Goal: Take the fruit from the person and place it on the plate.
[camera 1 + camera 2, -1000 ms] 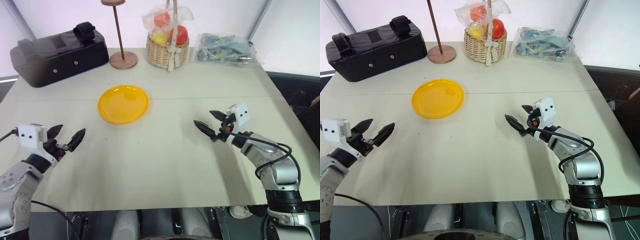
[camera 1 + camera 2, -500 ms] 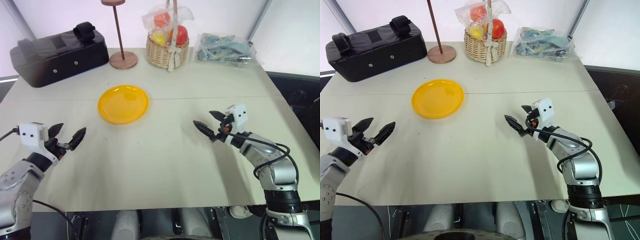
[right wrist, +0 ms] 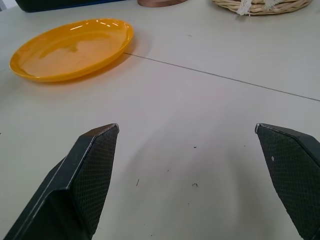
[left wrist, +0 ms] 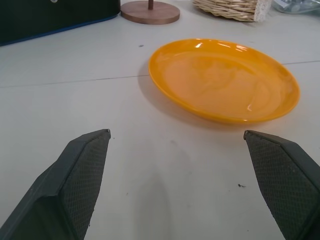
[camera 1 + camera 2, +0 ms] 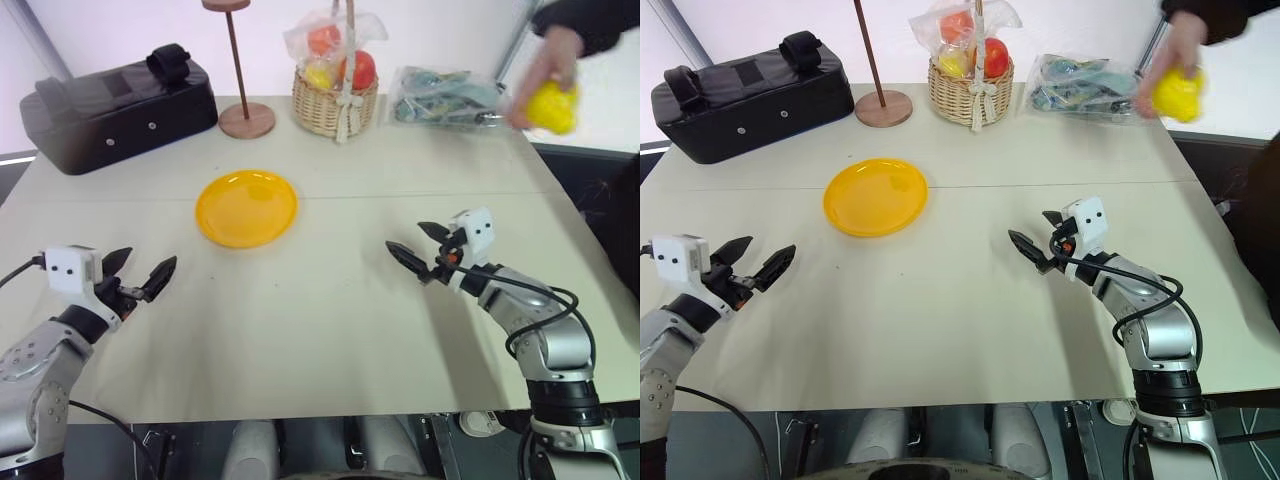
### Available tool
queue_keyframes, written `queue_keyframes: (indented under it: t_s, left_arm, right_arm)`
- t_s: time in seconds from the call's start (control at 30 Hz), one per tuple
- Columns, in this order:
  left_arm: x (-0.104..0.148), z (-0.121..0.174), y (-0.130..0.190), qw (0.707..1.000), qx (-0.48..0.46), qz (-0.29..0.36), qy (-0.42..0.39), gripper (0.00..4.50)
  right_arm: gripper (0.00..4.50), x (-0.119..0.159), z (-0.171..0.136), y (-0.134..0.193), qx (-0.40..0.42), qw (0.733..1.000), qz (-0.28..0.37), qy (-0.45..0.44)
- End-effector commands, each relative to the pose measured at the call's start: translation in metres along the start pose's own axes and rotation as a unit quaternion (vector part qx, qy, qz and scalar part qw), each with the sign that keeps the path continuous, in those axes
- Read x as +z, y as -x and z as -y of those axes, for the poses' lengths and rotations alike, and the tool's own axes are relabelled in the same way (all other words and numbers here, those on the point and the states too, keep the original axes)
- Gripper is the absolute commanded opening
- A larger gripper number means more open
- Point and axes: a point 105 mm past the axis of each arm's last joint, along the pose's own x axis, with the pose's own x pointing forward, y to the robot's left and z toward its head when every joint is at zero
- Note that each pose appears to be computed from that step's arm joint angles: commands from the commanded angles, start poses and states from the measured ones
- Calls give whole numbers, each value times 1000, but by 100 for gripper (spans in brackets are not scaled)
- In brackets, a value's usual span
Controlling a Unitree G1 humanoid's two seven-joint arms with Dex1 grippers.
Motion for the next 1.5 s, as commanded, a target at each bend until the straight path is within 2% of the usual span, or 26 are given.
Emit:
queue_keyframes:
  t_s: [0.03,0.53,0.83,1.1,1.2,1.23,1.3,1.4,1.5]
  left_arm:
    - [10,-1,0,1000,1,16,-15,450]
    - [9,-2,-2,1000,-2,14,-16,450]
    - [10,0,-4,1000,-11,13,-20,450]
    - [57,4,-5,995,-79,40,-44,450]
    - [63,4,-7,994,-86,43,-47,450]
    - [63,5,-8,994,-91,41,-48,450]
    - [61,8,-9,993,-99,36,-49,450]
    - [54,12,-11,993,-107,28,-45,450]
    - [52,17,-14,992,-117,27,-39,450]
  right_arm:
    - [447,14,-5,0,7,999,26,19]
    - [447,13,-6,-1,10,999,23,23]
    - [447,21,-6,-3,13,999,32,30]
    - [447,18,-9,-3,20,999,24,32]
    - [447,32,-30,4,105,994,20,10]
    - [447,41,-44,13,163,987,10,3]
    - [447,50,-58,26,223,975,-8,-4]
    - [447,78,-66,37,268,963,-7,7]
    - [447,95,-73,37,280,960,5,19]
